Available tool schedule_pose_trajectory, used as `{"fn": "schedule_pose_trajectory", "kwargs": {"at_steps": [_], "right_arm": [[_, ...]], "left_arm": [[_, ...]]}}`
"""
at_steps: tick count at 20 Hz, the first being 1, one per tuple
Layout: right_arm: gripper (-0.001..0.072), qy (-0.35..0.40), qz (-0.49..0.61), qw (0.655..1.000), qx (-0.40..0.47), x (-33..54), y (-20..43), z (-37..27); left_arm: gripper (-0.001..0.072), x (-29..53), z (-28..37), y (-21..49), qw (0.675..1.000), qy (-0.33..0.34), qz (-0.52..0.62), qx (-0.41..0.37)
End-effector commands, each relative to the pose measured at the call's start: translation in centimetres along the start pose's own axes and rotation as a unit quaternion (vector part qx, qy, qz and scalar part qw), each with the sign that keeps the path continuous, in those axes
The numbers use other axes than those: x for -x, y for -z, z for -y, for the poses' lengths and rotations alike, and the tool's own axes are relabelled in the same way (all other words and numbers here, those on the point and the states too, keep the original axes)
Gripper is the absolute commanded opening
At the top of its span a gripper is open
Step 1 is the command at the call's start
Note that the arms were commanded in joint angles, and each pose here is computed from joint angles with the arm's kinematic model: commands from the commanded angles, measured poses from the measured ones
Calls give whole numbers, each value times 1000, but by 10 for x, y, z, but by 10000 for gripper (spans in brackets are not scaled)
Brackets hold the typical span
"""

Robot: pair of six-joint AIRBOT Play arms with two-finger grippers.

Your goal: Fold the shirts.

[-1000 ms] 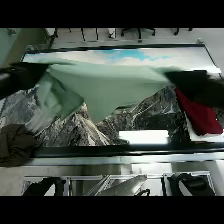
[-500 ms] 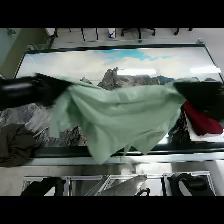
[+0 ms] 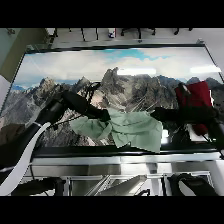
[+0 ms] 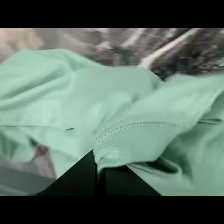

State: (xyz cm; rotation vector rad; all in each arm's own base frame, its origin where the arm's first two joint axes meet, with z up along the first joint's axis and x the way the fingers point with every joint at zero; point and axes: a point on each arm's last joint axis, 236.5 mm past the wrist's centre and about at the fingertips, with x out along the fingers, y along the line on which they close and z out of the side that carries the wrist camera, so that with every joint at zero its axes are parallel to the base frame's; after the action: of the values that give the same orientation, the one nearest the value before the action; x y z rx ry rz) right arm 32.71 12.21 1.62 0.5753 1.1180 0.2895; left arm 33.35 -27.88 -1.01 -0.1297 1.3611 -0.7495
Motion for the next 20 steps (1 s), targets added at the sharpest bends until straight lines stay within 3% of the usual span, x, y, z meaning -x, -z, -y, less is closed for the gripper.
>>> {"fn": "schedule_pose_trajectory", "kwargs": {"at_steps": [1, 2, 3, 4, 5, 6, 15, 17, 20], "right_arm": [[20, 36, -5, 999, -29, -38, -14, 38], [23, 36, -4, 999, -21, -38, -22, 40], [72, 35, -2, 999, -20, -34, -30, 40], [344, 33, 3, 999, -24, -26, -39, 41], [543, 30, 2, 999, -27, -17, -44, 41], [586, 28, -2, 999, -29, -8, -46, 41], [583, 106, -116, 987, -39, 35, 18, 100], [583, 73, -140, 985, -64, 20, 41, 90], [583, -37, -155, 983, -86, -11, 72, 44]], "left_arm": [[705, -8, -28, -17, 997, 27, -22, 62], [705, 5, -35, -20, 997, 33, -31, 68], [705, 19, -42, -18, 995, 38, -43, 76], [705, 32, -48, -11, 994, 42, -55, 85], [705, 44, -54, -2, 992, 47, -66, 97], [705, 53, -59, 8, 990, 49, -72, 113], [704, 59, -111, 104, 974, 20, -18, 224], [704, 55, -113, 119, 968, 26, -10, 250], [704, 31, -89, 128, 964, 50, 5, 261]]}}
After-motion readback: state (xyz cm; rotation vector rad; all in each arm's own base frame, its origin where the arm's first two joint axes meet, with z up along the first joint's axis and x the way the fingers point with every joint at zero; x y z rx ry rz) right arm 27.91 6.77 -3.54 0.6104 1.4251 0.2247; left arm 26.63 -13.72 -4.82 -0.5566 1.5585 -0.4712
